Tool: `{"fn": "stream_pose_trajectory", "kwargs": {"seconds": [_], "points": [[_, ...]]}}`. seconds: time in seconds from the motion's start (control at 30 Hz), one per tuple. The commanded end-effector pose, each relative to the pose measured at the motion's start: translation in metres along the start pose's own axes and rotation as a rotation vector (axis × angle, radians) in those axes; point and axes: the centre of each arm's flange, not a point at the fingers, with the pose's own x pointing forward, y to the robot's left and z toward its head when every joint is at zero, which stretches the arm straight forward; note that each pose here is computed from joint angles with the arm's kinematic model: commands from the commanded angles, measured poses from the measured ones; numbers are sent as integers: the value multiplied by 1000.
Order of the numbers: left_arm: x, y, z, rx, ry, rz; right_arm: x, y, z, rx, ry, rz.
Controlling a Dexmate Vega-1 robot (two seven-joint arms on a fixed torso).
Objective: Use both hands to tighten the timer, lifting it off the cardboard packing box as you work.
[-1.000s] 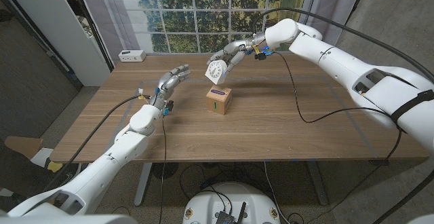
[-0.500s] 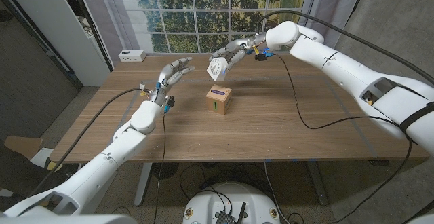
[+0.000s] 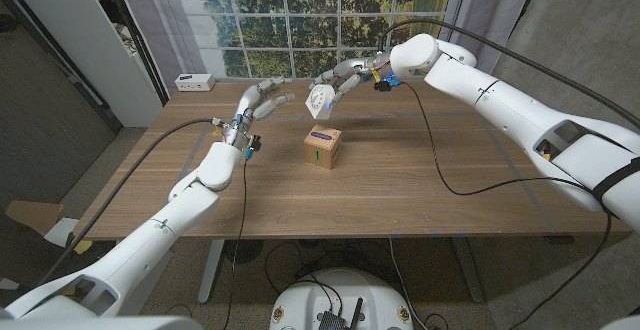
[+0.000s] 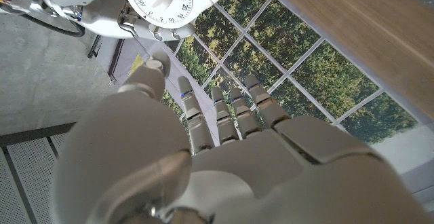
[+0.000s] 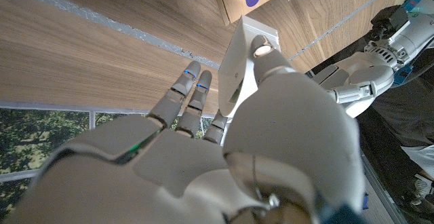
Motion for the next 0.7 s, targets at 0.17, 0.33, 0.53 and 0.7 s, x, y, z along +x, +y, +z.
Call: {"fn": "stream_pose_trajectory", "kwargs": {"seconds": [0.17, 0.33, 0.53, 0.7], "points": [[10, -7, 6, 100, -49, -11, 5, 0, 1, 139, -73, 26], [10, -7, 6, 106, -42, -21, 5, -1, 0, 175, -93, 31], [9, -9, 3, 98, -28, -36, 6, -2, 1, 182, -105, 29], [11, -10, 1, 91, -18, -48, 6, -2, 3, 179, -109, 25]]}}
